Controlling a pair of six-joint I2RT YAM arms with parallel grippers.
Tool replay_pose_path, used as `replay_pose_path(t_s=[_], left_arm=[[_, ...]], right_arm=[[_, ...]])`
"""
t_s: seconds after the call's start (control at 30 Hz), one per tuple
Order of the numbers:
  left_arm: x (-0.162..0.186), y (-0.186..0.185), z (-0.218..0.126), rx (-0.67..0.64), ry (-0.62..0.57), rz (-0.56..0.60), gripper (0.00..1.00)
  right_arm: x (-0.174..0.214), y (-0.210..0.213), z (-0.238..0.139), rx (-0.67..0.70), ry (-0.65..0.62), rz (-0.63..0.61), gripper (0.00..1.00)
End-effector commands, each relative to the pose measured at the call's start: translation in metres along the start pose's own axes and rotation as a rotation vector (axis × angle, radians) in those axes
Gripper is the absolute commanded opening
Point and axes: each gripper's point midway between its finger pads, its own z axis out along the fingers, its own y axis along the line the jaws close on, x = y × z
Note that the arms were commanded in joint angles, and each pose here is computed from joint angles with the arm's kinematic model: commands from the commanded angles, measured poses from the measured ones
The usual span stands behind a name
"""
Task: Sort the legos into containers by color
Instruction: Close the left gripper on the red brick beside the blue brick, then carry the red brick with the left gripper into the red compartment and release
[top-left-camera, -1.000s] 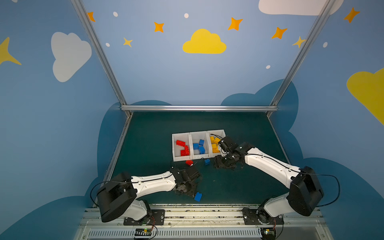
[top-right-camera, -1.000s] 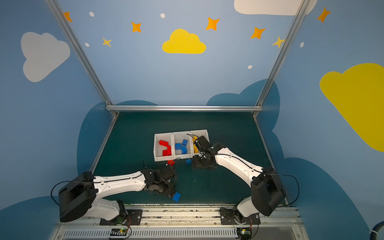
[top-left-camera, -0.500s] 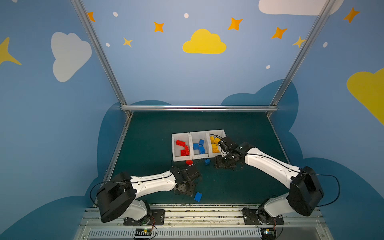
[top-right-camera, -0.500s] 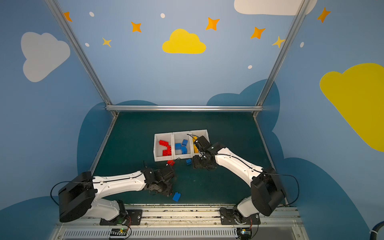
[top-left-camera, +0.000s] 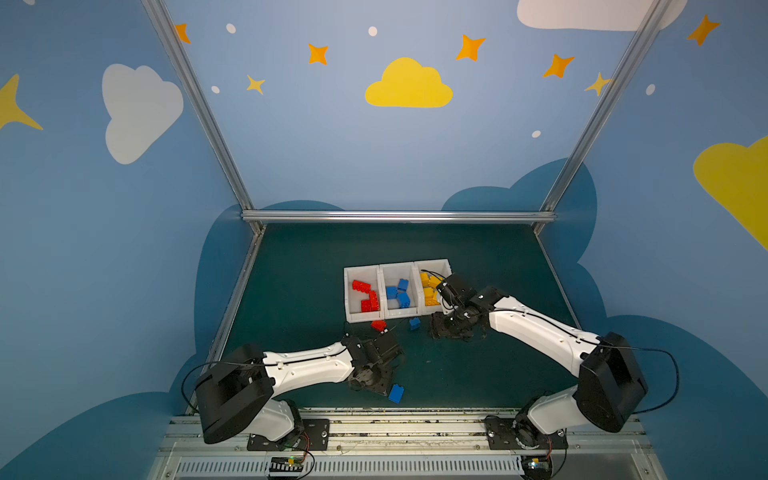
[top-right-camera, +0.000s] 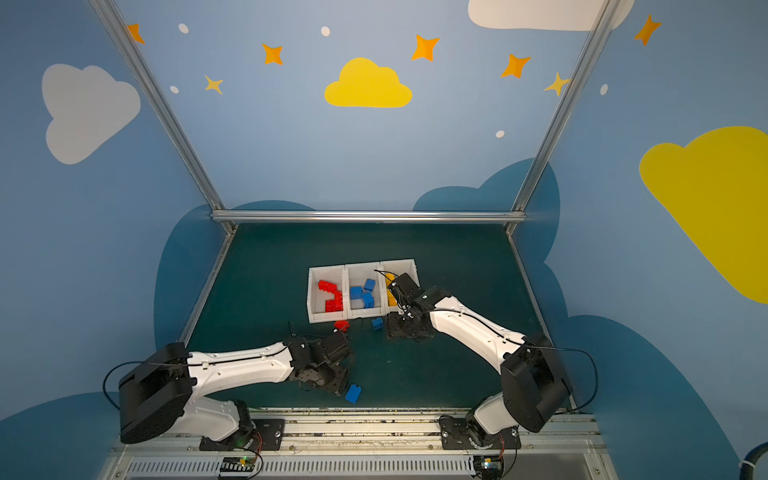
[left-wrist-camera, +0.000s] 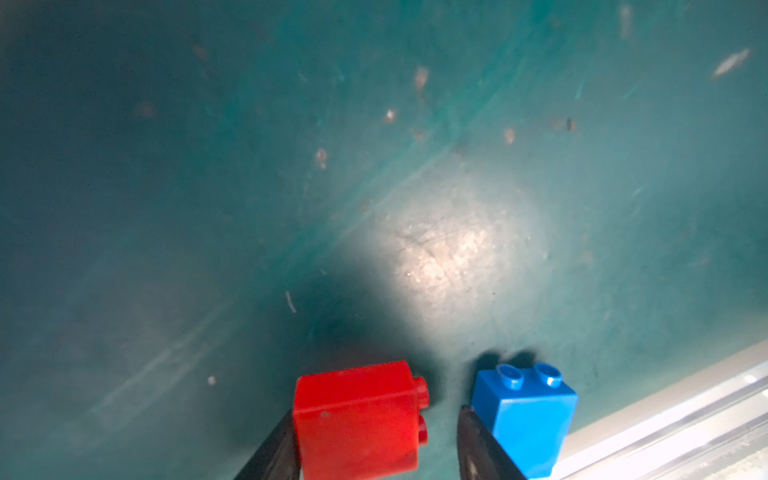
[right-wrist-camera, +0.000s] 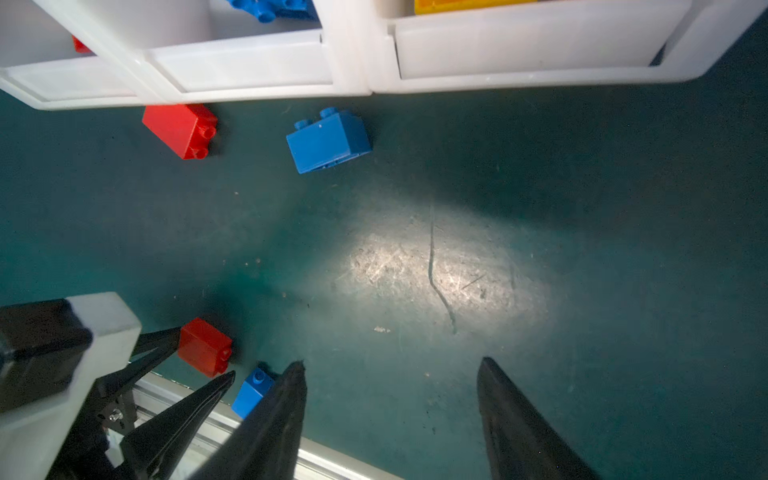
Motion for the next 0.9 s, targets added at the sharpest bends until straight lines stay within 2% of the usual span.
replay_pose_path(t_s=[0.0, 0.33, 0.5, 0.7, 0.87], left_arm=[[0.002, 0.0, 0.004, -0.017, 0.028, 0.01, 0.55], [-0.004, 0.005, 0.002, -0.062, 0.009, 0.012, 0.37], [-0.017, -0.002, -0.015, -0.052, -0.039, 0.014, 0.36], [-0.069, -0.002, -0.057, -0.056, -0.209, -0.014, 0.4], [-0.124, 0.02, -0.086, -0.048, -0.328, -0.074, 0.4]], right_arm=[[0.002, -0.002, -0.005, -0.007, -0.013, 0.016, 0.66], [0.002, -0.005, -0.009, 0.0, -0.023, 0.011, 0.65], [0.003, -0.006, -0.013, 0.0, -0.029, 0.011, 0.65], [0.002, -0.011, -0.024, -0.004, -0.05, 0.011, 0.65], [0.002, -0.017, -0.033, -0.002, -0.062, 0.02, 0.65]])
